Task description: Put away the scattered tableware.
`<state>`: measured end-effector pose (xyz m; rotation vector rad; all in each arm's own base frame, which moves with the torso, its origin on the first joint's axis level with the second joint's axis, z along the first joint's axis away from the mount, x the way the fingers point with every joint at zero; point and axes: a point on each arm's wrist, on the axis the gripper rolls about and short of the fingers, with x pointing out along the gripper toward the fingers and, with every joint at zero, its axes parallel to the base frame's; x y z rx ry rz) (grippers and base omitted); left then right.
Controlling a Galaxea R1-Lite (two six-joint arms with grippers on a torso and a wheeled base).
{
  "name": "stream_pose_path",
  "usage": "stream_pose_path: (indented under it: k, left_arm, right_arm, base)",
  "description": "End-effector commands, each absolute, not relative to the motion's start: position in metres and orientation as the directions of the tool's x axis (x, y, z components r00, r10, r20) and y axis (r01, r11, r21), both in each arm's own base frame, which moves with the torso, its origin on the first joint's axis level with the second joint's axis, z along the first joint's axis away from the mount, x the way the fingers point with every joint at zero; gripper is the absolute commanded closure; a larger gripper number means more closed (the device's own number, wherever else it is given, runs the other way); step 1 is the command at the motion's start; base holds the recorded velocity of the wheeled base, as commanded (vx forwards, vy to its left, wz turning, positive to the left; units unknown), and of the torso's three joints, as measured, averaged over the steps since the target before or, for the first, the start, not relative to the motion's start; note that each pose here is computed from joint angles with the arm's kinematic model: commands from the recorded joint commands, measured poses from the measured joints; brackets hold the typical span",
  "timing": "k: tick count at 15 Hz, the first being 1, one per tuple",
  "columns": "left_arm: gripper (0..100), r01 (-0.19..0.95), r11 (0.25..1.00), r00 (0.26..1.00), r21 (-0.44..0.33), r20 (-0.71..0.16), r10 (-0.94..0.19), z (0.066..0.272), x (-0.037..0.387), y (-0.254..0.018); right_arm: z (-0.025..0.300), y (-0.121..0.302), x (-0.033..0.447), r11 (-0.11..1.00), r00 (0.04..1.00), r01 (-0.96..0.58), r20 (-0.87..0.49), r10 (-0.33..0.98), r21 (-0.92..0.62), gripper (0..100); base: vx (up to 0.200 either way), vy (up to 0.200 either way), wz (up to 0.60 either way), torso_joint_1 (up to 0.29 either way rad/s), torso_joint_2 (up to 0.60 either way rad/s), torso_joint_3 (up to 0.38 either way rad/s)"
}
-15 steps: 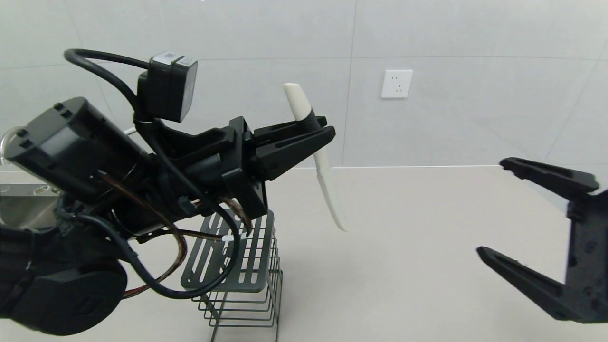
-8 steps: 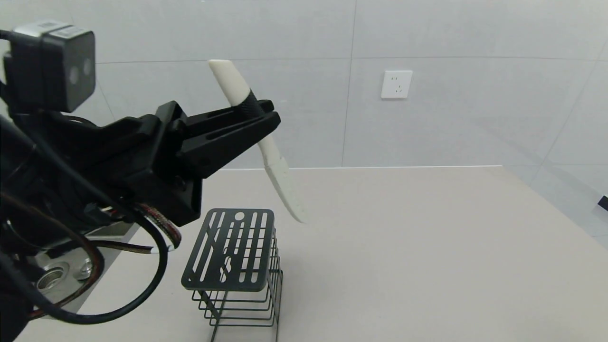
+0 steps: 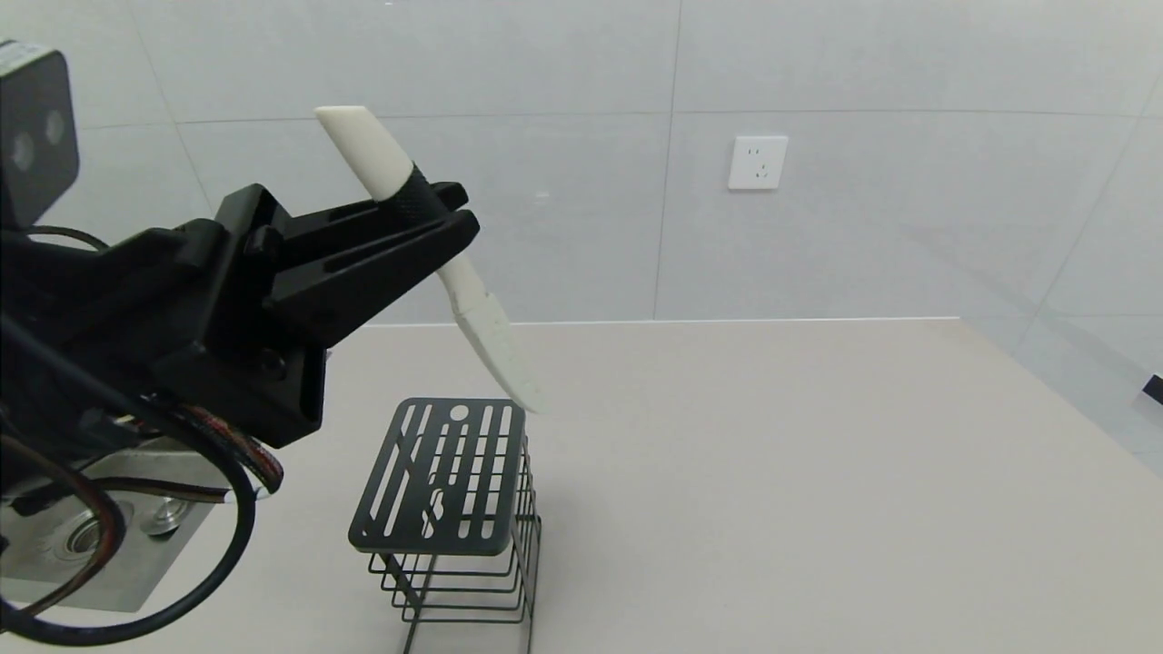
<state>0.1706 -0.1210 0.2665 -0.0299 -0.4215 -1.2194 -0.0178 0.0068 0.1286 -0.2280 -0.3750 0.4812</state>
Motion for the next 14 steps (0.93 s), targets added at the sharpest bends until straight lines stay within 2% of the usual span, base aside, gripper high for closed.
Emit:
stream_pose_path:
  k: [1, 5, 6, 8, 14]
  left_arm:
    - [100, 0.910, 0.360, 0.288, 0.207, 0.309, -0.906, 0.264, 0.168, -0.119]
    - [100, 0.882, 0.420, 0.364, 0.215, 0.257, -0.895, 0.258, 0.172, -0.112]
    - [100, 0.864, 0.465, 0.413, 0.194, 0.254, -0.874, 0.255, 0.174, -0.113]
    - [100, 0.851, 0.496, 0.449, 0.175, 0.248, -0.858, 0.253, 0.176, -0.115]
    - [100, 0.847, 0.494, 0.465, 0.198, 0.177, -0.868, 0.238, 0.179, -0.117]
  right_arm:
    - [0.118, 0.004, -0.021, 0.921, 0.876, -0.352, 0.286, 0.388, -0.169, 100]
    - [0.091, 0.002, -0.016, 0.954, 0.957, -0.283, 0.033, 0.287, -0.096, 100]
    - [0.086, 0.002, -0.015, 0.954, 0.959, -0.282, -0.018, 0.281, -0.105, 100]
    - [0.083, 0.002, -0.015, 0.956, 0.962, -0.274, -0.039, 0.271, -0.108, 100]
    - [0.083, 0.002, -0.015, 0.956, 0.962, -0.274, -0.039, 0.271, -0.105, 100]
  base:
    - [0.000, 0.000, 0.00, 0.000, 0.00, 0.000]
    - [0.000, 0.000, 0.00, 0.000, 0.00, 0.000]
    - [0.000, 0.000, 0.00, 0.000, 0.00, 0.000]
    - [0.000, 0.000, 0.00, 0.000, 0.00, 0.000]
    - [0.000, 0.000, 0.00, 0.000, 0.00, 0.000]
